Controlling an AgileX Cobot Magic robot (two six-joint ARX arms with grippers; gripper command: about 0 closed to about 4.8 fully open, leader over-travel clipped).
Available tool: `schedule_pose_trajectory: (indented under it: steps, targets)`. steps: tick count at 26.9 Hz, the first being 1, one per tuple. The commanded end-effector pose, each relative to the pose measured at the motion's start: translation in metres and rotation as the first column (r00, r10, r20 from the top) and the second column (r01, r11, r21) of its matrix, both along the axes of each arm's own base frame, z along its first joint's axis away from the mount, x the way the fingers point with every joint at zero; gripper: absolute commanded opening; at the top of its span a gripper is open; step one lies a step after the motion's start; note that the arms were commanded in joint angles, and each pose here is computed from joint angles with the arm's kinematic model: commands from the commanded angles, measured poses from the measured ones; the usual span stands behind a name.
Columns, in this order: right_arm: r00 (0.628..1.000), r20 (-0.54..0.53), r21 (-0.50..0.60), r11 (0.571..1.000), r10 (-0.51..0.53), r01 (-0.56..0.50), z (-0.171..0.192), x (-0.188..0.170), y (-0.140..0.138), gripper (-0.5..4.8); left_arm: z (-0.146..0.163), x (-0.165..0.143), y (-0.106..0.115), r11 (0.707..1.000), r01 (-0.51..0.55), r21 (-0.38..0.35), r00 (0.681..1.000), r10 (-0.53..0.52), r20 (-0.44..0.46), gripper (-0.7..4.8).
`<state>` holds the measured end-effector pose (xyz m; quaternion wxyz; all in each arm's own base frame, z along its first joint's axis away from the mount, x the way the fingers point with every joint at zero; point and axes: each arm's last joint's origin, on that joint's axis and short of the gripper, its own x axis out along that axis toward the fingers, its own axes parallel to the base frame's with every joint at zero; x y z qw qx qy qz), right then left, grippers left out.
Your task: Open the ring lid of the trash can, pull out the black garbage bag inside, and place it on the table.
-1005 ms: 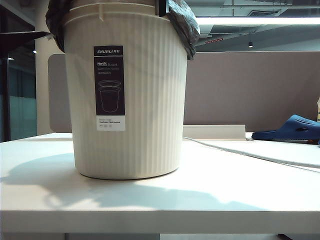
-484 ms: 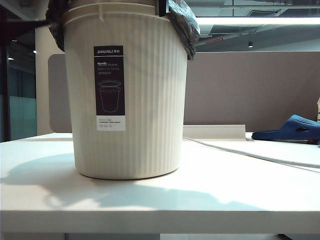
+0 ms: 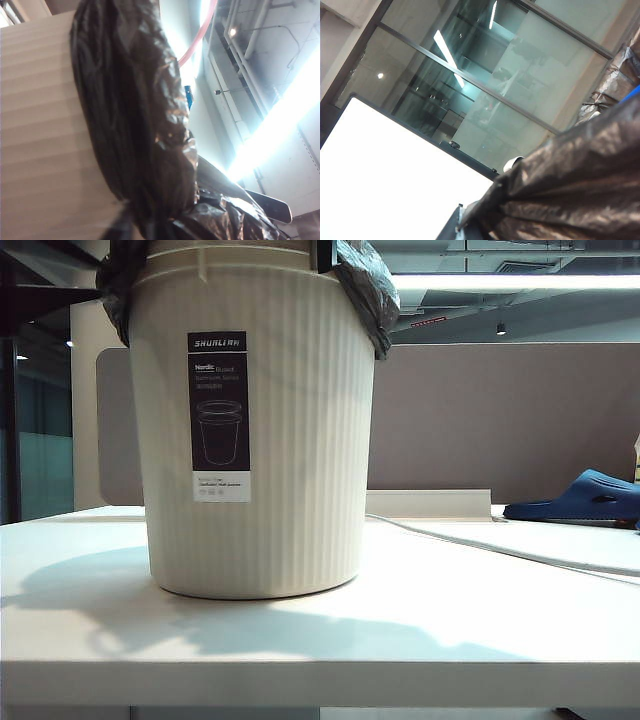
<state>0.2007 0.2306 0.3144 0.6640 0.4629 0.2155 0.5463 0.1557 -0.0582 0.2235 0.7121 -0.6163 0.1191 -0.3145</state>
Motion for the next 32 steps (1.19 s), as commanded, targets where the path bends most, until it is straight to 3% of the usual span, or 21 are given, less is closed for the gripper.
schedule_pose_trajectory:
  steps: [1,8,13,19,20,22,32]
  targets:
    - [1.0,0.021,0.022,1.0,0.006,-0.006,0.0051,-0.0015,-0.0002,-0.01,0.002,-0.0003,0.0,1.0,-0.004,0.012,1.0,0.004,0.028,-0.06]
    - [1.0,0.022,0.022,1.0,0.008,-0.009,0.0051,-0.0016,-0.0001,-0.01,0.0028,-0.0004,0.0003,1.0,-0.014,0.017,0.999,0.014,0.042,-0.06]
    - [1.0,0.022,0.022,1.0,0.011,-0.011,0.0052,-0.0017,-0.0002,-0.01,0.0108,-0.0034,0.0004,0.999,0.027,-0.032,0.994,-0.023,0.106,-0.06]
    - [1.0,0.022,0.021,1.0,0.012,-0.013,0.0052,-0.0018,-0.0002,-0.01,0.0071,-0.0034,-0.0011,0.996,0.087,-0.031,0.995,-0.085,0.052,-0.03]
    - [1.0,0.022,0.021,1.0,0.012,-0.013,0.0052,-0.0018,-0.0002,-0.01,0.0071,-0.0036,-0.0013,0.995,0.095,-0.029,0.994,-0.093,0.052,0.51]
    - [1.0,0.022,0.021,1.0,0.012,-0.013,0.0052,-0.0018,-0.0002,-0.01,0.007,-0.0038,-0.0016,0.994,0.108,-0.03,0.993,-0.107,0.049,2.46]
    - [0.999,-0.015,0.041,0.998,0.044,-0.043,0.0057,-0.0078,0.0049,-0.01,0.0071,-0.0023,0.0,0.997,0.041,-0.069,0.999,-0.039,0.03,2.51]
